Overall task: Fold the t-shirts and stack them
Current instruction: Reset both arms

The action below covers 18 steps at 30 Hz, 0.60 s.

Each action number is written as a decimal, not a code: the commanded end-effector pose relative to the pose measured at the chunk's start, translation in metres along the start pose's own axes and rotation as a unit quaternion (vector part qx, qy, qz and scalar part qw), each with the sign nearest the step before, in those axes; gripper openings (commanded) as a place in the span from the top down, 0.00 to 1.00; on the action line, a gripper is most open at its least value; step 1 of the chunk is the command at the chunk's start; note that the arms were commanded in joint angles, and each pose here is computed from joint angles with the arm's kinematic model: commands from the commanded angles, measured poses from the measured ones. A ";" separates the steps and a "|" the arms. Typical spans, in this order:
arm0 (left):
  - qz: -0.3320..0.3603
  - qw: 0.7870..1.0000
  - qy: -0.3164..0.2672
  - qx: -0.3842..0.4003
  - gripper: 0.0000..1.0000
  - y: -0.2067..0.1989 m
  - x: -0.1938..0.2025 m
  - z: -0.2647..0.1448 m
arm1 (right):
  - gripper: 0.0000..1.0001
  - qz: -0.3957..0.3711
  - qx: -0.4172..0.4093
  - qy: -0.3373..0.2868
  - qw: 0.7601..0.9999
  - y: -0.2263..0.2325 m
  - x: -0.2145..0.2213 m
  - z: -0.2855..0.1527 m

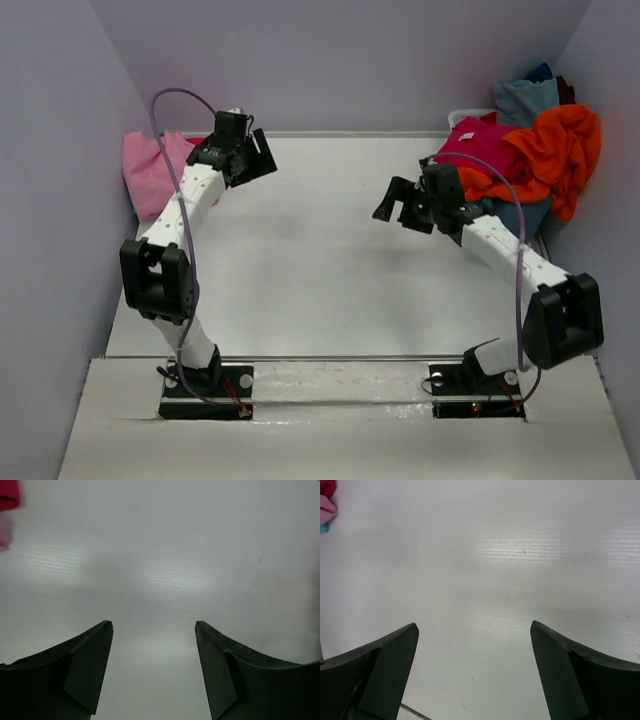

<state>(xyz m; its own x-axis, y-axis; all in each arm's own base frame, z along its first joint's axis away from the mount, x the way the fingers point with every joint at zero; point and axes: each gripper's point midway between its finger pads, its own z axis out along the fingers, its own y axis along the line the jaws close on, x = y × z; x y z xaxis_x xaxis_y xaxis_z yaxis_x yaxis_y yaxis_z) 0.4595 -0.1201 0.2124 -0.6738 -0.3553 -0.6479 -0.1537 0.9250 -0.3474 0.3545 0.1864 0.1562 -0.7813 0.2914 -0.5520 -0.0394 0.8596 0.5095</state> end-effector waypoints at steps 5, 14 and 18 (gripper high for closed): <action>0.032 0.992 -0.041 0.113 0.21 -0.043 0.033 -0.064 | 0.00 0.001 -0.041 -0.124 0.991 0.010 -0.018 -0.053; 0.085 0.987 -0.024 0.137 0.21 -0.046 0.087 -0.064 | 0.00 -0.018 -0.031 -0.176 0.984 -0.001 -0.017 -0.077; 0.146 0.981 0.004 0.125 0.21 -0.056 0.101 -0.063 | 0.00 -0.022 -0.027 -0.171 0.985 -0.004 -0.015 -0.072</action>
<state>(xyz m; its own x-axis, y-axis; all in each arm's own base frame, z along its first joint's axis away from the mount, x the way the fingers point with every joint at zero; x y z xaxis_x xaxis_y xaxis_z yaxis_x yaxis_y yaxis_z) 0.3569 -0.1830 0.1993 -0.6854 -0.1943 -0.7018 0.1281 0.9165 -0.3788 0.3100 0.1506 0.1989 -0.5838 0.3866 -0.7140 -0.0856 0.8452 0.5276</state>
